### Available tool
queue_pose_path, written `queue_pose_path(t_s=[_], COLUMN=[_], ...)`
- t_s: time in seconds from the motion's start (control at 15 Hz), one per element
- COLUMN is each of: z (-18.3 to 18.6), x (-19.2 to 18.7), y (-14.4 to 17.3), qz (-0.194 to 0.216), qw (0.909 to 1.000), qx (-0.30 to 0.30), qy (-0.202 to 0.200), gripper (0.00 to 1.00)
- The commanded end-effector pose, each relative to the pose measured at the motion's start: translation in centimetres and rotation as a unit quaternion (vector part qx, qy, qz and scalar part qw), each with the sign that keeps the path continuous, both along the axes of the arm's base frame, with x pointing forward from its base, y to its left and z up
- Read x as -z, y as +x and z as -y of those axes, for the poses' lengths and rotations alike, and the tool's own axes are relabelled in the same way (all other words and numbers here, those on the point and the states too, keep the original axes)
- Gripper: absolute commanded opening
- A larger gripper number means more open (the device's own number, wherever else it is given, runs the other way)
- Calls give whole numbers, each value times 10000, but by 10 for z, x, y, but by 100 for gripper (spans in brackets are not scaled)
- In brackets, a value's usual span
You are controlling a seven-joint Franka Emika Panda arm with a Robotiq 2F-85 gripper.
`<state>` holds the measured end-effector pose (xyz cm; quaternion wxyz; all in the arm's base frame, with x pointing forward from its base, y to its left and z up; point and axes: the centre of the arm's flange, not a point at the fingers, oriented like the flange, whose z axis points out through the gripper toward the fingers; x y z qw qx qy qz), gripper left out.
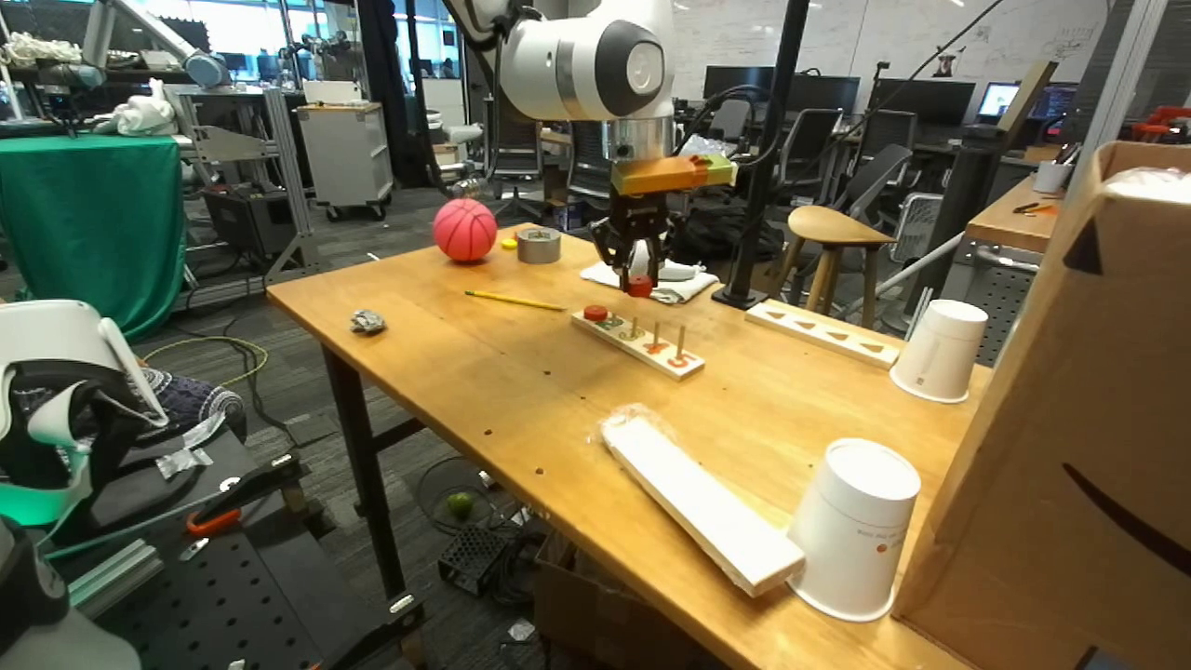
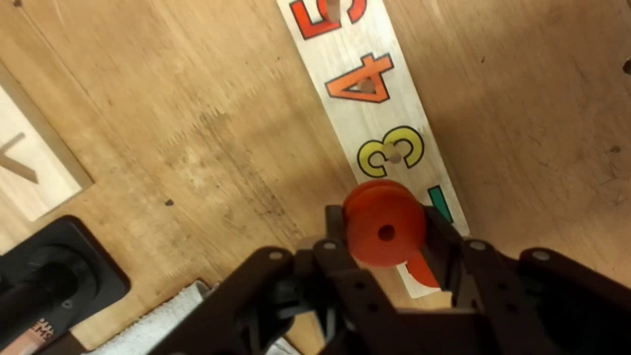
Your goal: Move the circles to the far right on the wooden object
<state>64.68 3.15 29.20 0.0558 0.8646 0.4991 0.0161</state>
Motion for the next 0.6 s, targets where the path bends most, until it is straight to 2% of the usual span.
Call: queue_pose_path(t_s=[0.0,0.27,0.53], z=[21,49,72], x=[-28,-36,-35], y=[-2,-8,-16], qz=[76,82,53], qw=[9989,9947,9900], qx=[435,972,1384], qy=[-157,-328,-277], gripper=[21,21,21])
